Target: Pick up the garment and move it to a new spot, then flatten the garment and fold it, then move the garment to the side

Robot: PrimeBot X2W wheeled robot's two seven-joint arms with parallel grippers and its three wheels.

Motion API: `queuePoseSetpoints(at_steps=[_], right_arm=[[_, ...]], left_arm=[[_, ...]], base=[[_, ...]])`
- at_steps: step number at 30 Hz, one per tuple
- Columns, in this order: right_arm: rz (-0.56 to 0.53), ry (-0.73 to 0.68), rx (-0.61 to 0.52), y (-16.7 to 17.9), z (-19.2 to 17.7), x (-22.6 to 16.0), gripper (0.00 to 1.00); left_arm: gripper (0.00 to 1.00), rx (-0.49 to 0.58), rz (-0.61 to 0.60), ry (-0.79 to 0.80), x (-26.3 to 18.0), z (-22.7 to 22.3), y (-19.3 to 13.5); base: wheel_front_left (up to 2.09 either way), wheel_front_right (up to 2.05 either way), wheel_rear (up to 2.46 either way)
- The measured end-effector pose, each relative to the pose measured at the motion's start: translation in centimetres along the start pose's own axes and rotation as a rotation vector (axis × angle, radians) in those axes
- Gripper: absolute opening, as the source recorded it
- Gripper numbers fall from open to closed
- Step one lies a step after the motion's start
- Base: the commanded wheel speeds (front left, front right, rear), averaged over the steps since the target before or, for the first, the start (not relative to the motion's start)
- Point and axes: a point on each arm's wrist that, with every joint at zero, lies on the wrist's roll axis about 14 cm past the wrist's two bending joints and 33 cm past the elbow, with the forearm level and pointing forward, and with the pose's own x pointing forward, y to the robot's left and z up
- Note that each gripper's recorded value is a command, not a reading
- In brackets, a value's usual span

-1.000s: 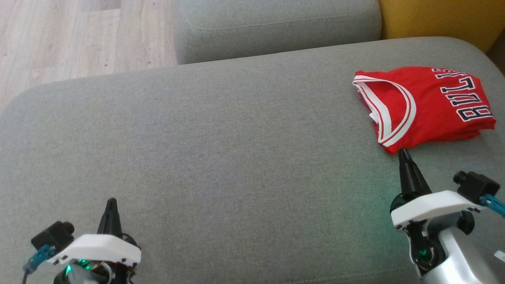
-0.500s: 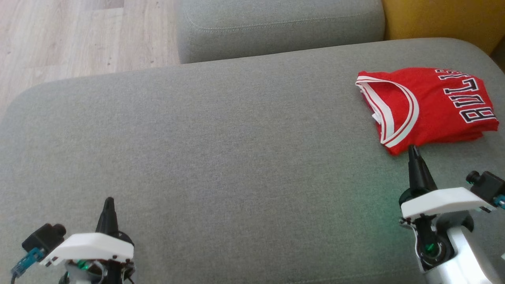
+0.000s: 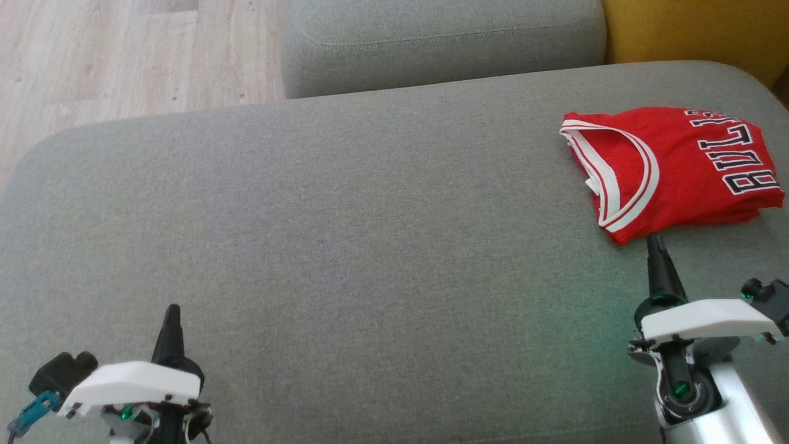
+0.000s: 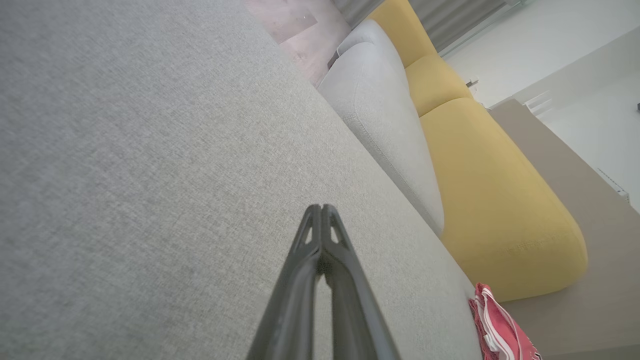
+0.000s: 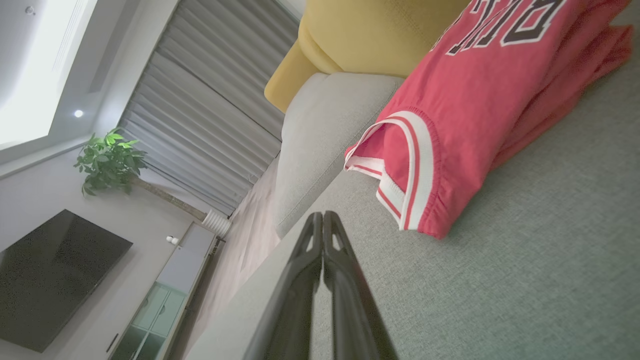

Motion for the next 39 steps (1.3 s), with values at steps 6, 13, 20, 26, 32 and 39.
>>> queuePoseSetpoints(at_steps=[6, 13, 20, 26, 32, 39], right_arm=[[-0.003, -0.010, 0.066, 0.0, 0.5, 0.1, 0.00], [-0.013, -0.010, 0.158, -0.1, 0.2, -0.1, 0.00], [-0.006, -0.021, 0.232, 0.1, 0.6, 0.1, 0.00], [-0.006, -0.030, 0.288, 0.0, 1.0, 0.1, 0.00], [-0.017, -0.025, 0.357, -0.4, 0.6, -0.3, 0.00], [-0.008, -0.034, 0.454, -0.1, 0.8, -0.3, 0.00]], left_arm=[[0.00, -0.067, -0.004, 0.006, 0.0, 0.0, -0.1], [0.00, -0.148, -0.013, 0.007, 0.0, 0.4, -0.2], [0.00, -0.228, -0.020, -0.001, 0.0, 0.8, -0.3], [0.00, -0.284, -0.036, 0.003, 0.0, 1.0, -0.6], [0.00, -0.350, -0.053, 0.004, 0.0, 1.2, -0.9], [0.00, -0.437, -0.080, 0.008, 0.1, 1.6, -1.5]], base=[[0.00, 0.00, 0.00], [0.00, 0.00, 0.00], [0.00, 0.00, 0.00], [0.00, 0.00, 0.00], [0.00, 0.00, 0.00], [0.00, 0.00, 0.00]])
